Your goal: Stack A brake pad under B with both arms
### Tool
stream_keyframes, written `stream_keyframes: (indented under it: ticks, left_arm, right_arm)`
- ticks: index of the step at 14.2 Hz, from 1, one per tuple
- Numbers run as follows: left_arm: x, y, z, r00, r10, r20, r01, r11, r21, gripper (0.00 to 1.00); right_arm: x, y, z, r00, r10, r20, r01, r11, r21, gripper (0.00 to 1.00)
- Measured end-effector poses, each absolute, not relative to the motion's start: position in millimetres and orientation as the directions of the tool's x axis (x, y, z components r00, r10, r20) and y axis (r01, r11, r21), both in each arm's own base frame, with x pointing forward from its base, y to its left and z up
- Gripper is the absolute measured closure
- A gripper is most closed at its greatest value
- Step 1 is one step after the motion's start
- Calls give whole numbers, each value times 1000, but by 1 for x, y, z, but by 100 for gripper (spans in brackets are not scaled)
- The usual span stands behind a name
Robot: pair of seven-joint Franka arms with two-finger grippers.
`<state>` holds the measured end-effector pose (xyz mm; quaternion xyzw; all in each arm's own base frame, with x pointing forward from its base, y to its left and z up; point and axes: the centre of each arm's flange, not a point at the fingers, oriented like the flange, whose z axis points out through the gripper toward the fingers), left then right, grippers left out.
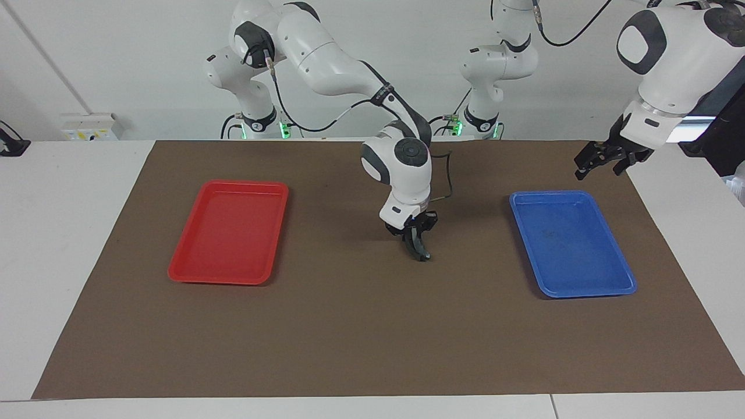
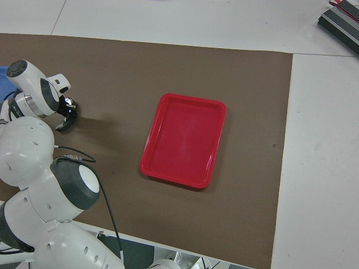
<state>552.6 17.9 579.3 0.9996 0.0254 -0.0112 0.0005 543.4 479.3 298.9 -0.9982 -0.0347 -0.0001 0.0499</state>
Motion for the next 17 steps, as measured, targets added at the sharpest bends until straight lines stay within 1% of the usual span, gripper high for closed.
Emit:
stream_keyframes:
  ticks: [3,4,5,7,9,11,12,14,17]
  left_arm:
    - [553,18,579,998,51,-22,51,-999,1,0]
    - [553,18,579,998,51,-22,51,-999,0,0]
    - [553,18,579,998,51,-22,51,-999,1,0]
    - [553,18,579,998,51,-22,51,-999,1,0]
    - [553,18,579,998,51,-22,51,-999,1,0]
    - [553,18,579,998,51,-22,51,-999,1,0]
    - [553,18,579,998,51,-22,51,-999,1,0]
    - [553,18,579,998,51,-22,51,-999,1,0]
    - [553,18,579,998,51,-22,51,-999,1,0]
  right_arm:
    - [543,479,300,997,71,6,71,-993,-99,21]
    - [544,479,303,998,70,11,70,-992,-101,9]
    - [547,477,310,998,66,21,68,-992,-105,1]
    - [559,462,339,998,44,46,48,-993,-104,0]
    - [581,417,389,998,-12,65,-6,-996,-87,0]
    - [606,338,452,993,-105,50,-102,-992,-71,0]
    - [612,296,480,991,-128,36,-126,-990,-59,0]
    - [615,214,524,992,-124,5,-124,-992,-11,0]
    - [602,95,570,992,-107,-68,-105,-994,30,0]
